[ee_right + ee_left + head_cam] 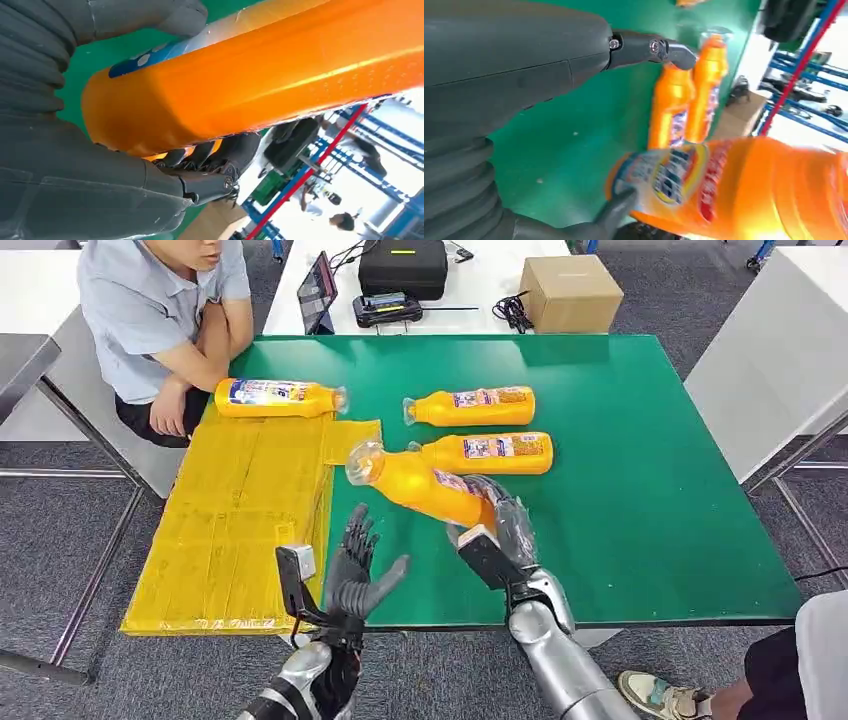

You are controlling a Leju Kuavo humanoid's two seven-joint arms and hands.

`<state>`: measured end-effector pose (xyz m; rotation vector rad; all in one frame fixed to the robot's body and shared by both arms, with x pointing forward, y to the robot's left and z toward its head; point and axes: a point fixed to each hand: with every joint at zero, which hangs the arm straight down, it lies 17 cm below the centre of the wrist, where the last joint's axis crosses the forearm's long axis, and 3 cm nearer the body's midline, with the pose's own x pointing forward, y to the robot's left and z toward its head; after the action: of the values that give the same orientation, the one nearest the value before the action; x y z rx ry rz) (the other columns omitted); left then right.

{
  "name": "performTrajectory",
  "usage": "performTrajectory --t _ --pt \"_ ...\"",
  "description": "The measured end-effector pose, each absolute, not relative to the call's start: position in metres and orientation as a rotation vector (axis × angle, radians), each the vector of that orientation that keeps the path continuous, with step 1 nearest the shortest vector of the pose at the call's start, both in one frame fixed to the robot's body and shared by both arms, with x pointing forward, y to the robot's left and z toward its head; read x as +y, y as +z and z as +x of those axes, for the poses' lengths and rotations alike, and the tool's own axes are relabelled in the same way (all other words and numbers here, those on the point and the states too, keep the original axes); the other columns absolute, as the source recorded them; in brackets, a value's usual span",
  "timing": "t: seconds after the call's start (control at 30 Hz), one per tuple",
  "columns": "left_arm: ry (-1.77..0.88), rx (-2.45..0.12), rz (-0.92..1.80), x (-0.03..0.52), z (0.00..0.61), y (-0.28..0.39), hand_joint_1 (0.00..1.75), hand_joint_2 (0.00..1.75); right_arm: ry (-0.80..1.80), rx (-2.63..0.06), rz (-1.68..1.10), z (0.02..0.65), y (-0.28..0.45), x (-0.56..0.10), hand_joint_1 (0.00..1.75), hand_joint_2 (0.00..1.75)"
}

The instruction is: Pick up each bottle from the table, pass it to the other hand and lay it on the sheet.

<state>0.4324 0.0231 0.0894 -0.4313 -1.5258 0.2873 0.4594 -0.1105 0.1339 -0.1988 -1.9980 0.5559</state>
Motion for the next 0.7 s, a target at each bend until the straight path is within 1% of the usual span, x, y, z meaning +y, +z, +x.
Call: performTrajectory --t 0.13,0.27,0.43,0.7 --pt "0.249 -1.661 -0.351 0.026 0.438 0.114 0.00 1.75 0.571 -2.009 -0.170 0.458 0.138 -0.099 1.75 1.75" --pt "0.233 -1.705 -0.305 0.028 0.442 0.125 0.00 1.75 0.584 -2.017 -0.156 0.457 0.141 -0.090 1.75 1.75" --pt "0.261 -1.576 -0.428 0.010 0.443 0.115 0.00 1.75 0.598 -2.021 -0.129 0.455 0.143 -0.076 1.75 1.75" --pt "0.304 -1.521 -0.515 0.002 0.446 0.117 0.00 1.75 0.633 -2.025 -0.079 0.451 0.144 -0.054 1.75 1.75"
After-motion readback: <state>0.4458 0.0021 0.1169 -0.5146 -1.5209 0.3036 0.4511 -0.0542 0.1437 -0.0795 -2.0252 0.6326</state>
